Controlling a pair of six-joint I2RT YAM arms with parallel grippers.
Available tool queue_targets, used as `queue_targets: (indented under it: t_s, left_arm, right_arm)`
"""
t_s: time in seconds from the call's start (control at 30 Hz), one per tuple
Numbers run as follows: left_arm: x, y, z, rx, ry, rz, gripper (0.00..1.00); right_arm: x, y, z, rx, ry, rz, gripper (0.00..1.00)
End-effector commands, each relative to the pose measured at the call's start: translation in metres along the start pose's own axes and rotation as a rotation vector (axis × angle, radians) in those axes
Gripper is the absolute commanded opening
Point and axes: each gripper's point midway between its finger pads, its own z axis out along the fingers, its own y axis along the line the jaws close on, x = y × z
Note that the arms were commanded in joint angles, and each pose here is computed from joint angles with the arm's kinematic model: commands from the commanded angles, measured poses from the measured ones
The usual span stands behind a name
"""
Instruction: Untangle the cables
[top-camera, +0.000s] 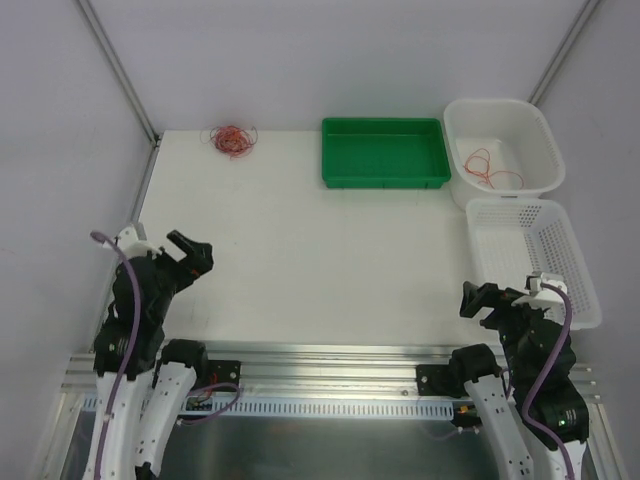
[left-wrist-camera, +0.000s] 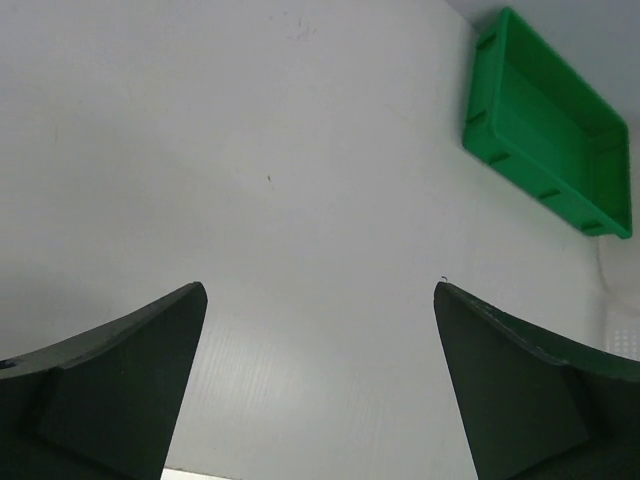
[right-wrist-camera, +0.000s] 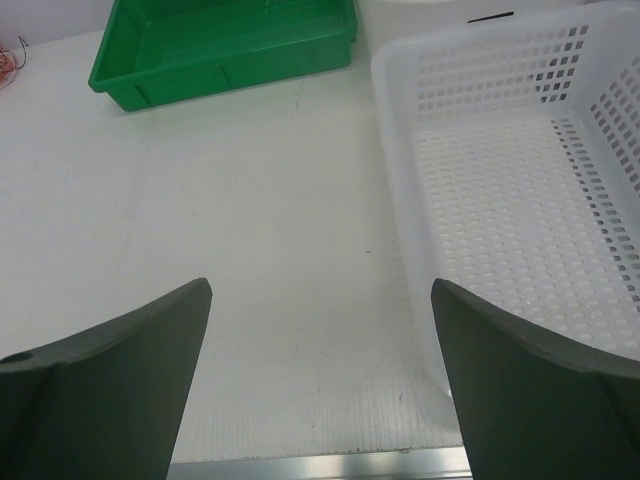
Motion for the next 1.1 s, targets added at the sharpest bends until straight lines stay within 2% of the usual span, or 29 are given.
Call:
queue_targets:
  t_s: [0.0,0.1,0.13,0.2,0.37,0.43,0.5,0.6,0.63,0.67,0.73,0.93,1.07]
  left_arm:
    - [-0.009,-0.032,0.031,0.023,0.094,-0.073,0.99]
    - [-0.015,-0.053,0.071,0.015,0.162,-0.097,0.99]
    - [-0.009,-0.059,0.096,0.006,0.205,-0.11,0.99]
    - [-0.019,-0.072,0.118,0.006,0.208,-0.126,0.99]
    - [-0.034,-0.08,0.208,-0.088,0.195,-0.159,0.99]
    - [-0.022,-0.072,0.246,-0.151,0.224,-0.164,0.99]
    - [-0.042,-0.08,0.273,-0.159,0.166,-0.169,0.99]
    - [-0.045,-0.08,0.322,-0.192,0.139,-0.171,0.99]
    - [-0.029,-0.072,0.344,-0.22,0.164,-0.167,0.99]
    - [-0.043,-0.082,0.356,-0.197,0.131,-0.174,0.99]
    - [-0.04,-0.083,0.387,-0.198,0.117,-0.178,0.99]
    - [-0.027,-0.069,0.448,-0.219,0.065,-0.238,0.97]
    - [-0.021,-0.049,0.475,-0.253,0.04,-0.3,0.93]
  right_arm:
    - [-0.027,0.003,-0.027,-0.073,-0.224,0.078,0.97]
    - [-0.026,0.002,-0.027,-0.072,-0.222,0.082,0.97]
    - [-0.026,0.003,-0.027,-0.077,-0.223,0.084,0.97]
    - [-0.025,0.003,-0.027,-0.082,-0.216,0.085,0.97]
    - [-0.024,0.001,-0.027,-0.076,-0.214,0.101,0.97]
    - [-0.023,-0.001,-0.027,-0.07,-0.207,0.107,0.97]
    - [-0.023,-0.001,-0.027,-0.068,-0.206,0.109,0.97]
    - [-0.023,-0.001,-0.027,-0.067,-0.206,0.109,0.97]
    - [-0.023,-0.001,-0.027,-0.068,-0.206,0.107,0.97]
    - [-0.023,-0.001,-0.027,-0.067,-0.206,0.107,0.97]
    - [-0.021,0.0,-0.026,-0.069,-0.198,0.129,0.97]
    - [-0.02,0.004,-0.025,-0.092,-0.194,0.121,0.97]
    - [-0.02,0.005,-0.024,-0.095,-0.192,0.119,0.97]
